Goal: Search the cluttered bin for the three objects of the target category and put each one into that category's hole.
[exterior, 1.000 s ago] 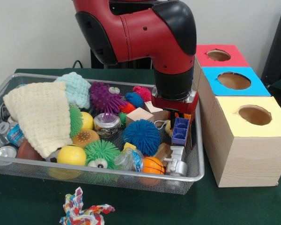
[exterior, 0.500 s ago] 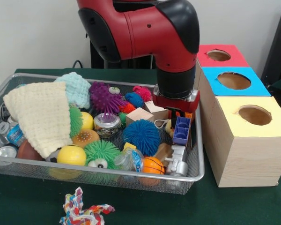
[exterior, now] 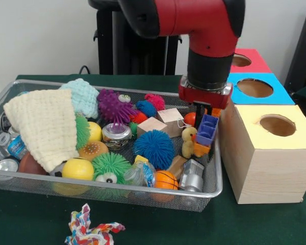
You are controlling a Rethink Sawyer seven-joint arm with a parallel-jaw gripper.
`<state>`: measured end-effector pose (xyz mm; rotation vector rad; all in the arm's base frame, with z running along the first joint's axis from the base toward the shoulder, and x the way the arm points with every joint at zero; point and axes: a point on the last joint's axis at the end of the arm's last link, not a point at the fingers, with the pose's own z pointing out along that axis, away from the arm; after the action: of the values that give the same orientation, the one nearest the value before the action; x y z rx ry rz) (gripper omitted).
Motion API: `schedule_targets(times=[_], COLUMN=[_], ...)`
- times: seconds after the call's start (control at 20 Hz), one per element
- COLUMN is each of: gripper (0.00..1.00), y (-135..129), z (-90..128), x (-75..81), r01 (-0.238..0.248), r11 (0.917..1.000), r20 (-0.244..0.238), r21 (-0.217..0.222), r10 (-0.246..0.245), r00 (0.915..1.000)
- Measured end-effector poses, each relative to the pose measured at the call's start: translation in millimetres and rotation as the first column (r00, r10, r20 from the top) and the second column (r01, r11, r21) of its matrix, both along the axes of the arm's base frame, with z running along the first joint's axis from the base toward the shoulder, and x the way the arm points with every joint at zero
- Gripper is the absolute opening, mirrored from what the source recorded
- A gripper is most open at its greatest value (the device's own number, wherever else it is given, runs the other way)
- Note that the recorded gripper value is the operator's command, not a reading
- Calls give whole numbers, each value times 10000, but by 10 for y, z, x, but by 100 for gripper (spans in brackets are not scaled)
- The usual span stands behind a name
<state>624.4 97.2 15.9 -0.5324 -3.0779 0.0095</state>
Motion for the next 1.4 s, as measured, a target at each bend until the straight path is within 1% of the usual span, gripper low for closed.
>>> schedule_targets(times=[0.05,0.15,0.2,0.25,0.3,0.4,0.5,0.55,0.8,0.85,1.0,1.1,1.3,1.4], gripper=[0,0,0,0,0,0,0,0,0,0,0,0,0,0], y=[103,138,167,173,176,175,166,145,95,65,14,-71,-199,-353], z=[178,247,347,392,403,536,580,635,721,760,812,883,950,991], x=[70,101,152,176,182,271,301,344,435,470,500,536,583,612], r01=[-181,-237,-293,-310,-315,-331,-324,-305,-245,-206,-134,-8,214,449], r11=[9996,9992,9984,9980,9979,9956,9945,9924,9884,9866,9846,9825,9819,9811], r20=[121,171,248,284,291,404,447,524,756,864,960,1038,1086,1138], r21=[-235,-322,-476,-556,-573,-877,-1000,-1190,-1500,-1620,-1741,-1860,-1884,-1885], r10=[183,242,305,326,332,367,370,369,362,350,305,204,-8,-236], r00=[9998,9996,9992,9991,9990,9985,9983,9979,9965,9956,9949,9944,9941,9932])
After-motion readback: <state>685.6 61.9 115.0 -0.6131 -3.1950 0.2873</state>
